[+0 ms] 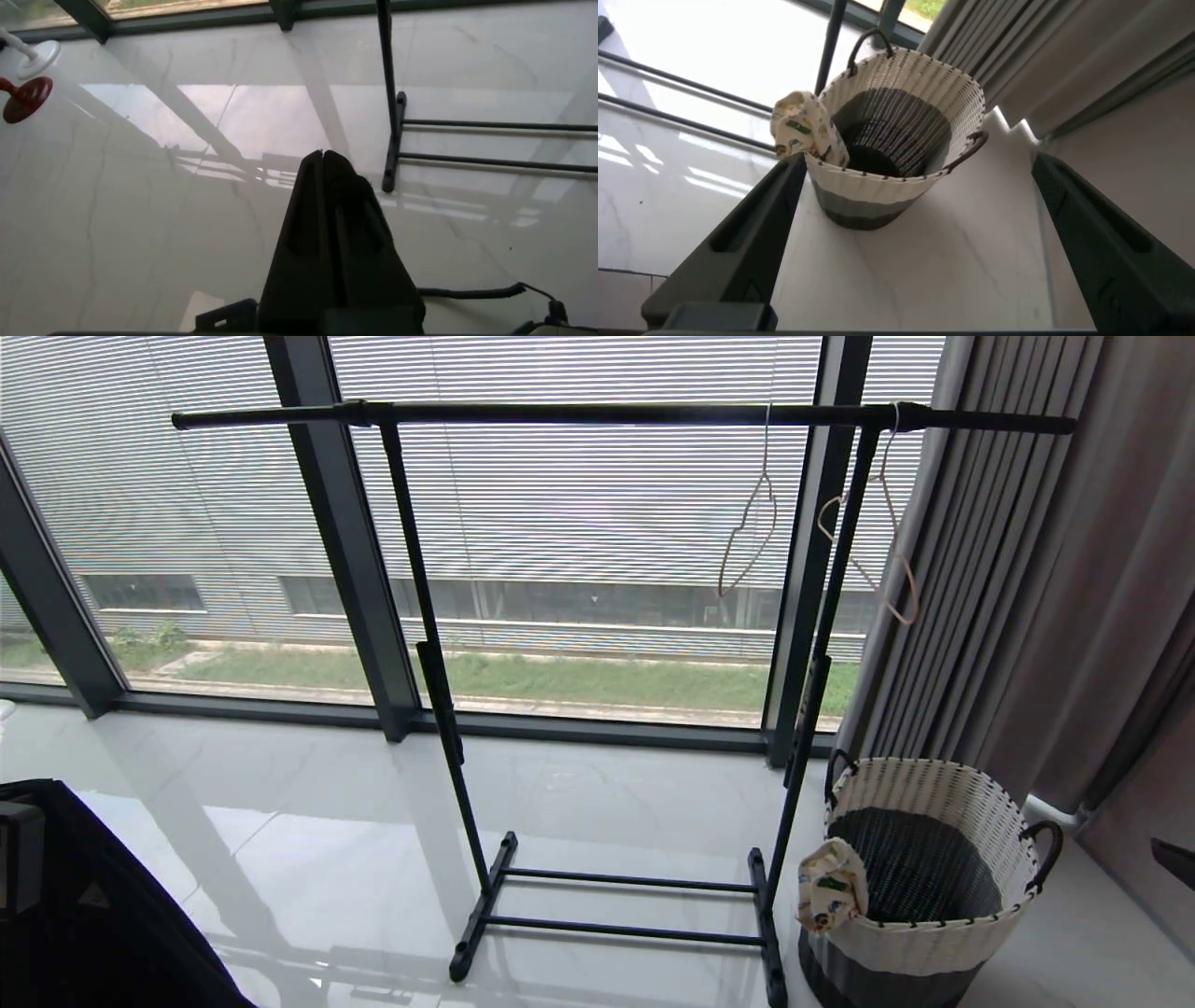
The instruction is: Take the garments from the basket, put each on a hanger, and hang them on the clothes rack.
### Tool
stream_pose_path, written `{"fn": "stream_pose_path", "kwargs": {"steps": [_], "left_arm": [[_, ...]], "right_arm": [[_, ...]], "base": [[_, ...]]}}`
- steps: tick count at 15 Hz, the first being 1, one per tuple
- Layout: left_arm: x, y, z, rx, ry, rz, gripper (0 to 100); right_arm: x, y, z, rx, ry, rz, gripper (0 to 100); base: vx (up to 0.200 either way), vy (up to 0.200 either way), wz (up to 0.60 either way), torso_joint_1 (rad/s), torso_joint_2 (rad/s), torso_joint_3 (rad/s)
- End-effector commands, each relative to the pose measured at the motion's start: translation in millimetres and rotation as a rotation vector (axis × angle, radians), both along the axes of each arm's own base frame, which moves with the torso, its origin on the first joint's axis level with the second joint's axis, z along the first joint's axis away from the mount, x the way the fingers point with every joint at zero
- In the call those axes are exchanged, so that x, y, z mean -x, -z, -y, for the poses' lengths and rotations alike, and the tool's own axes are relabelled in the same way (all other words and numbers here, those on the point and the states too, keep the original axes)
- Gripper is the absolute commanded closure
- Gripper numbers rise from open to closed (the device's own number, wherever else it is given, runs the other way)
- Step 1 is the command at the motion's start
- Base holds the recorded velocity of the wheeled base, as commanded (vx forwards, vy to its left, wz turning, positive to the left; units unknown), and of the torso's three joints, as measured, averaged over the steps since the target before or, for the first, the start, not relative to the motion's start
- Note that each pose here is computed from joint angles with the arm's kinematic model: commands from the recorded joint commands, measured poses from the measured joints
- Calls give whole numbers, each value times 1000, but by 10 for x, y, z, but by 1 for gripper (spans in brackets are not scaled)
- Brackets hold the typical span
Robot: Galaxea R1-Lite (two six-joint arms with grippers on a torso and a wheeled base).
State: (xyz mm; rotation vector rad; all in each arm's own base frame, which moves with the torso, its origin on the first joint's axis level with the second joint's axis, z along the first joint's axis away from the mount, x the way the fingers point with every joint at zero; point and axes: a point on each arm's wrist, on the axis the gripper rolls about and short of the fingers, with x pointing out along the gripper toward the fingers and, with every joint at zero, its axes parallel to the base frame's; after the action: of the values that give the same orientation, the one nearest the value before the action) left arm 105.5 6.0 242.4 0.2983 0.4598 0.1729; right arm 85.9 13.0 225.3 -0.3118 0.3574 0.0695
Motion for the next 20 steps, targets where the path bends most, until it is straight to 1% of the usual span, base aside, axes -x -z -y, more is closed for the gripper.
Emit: {"fn": "stream_pose_path", "kwargs": {"steps": [1, 4, 8, 14, 16, 18, 20], "left_arm": [[47, 24, 0, -1, 0, 3, 100], [72, 12, 1, -5, 2, 14, 100], [90, 4, 6, -4, 8, 21, 100], [79, 5, 18, -6, 21, 18, 100], [75, 6, 18, -7, 22, 16, 100], [78, 0, 22, -6, 26, 20, 100], [78, 0, 23, -6, 27, 20, 100]], "right_arm": [[-91, 13, -19, 2, -4, -20, 0], [-171, -7, -20, -4, 3, -10, 0], [-287, -21, -5, -32, 15, 6, 0], [-414, -25, -17, -96, 42, 24, 0], [-452, -37, -23, -112, 45, 43, 0], [-534, -52, -34, -121, 44, 64, 0], [-588, -41, -42, -135, 48, 59, 0]], "base": [[0, 0, 0, 183, -452, -271], [0, 0, 0, 198, -466, -279], [0, 0, 0, 209, -486, -277], [0, 0, 0, 231, -514, -289], [0, 0, 0, 156, -334, -178], [200, 0, 0, 44, -100, -54], [200, 0, 0, 5, -39, -14]]}}
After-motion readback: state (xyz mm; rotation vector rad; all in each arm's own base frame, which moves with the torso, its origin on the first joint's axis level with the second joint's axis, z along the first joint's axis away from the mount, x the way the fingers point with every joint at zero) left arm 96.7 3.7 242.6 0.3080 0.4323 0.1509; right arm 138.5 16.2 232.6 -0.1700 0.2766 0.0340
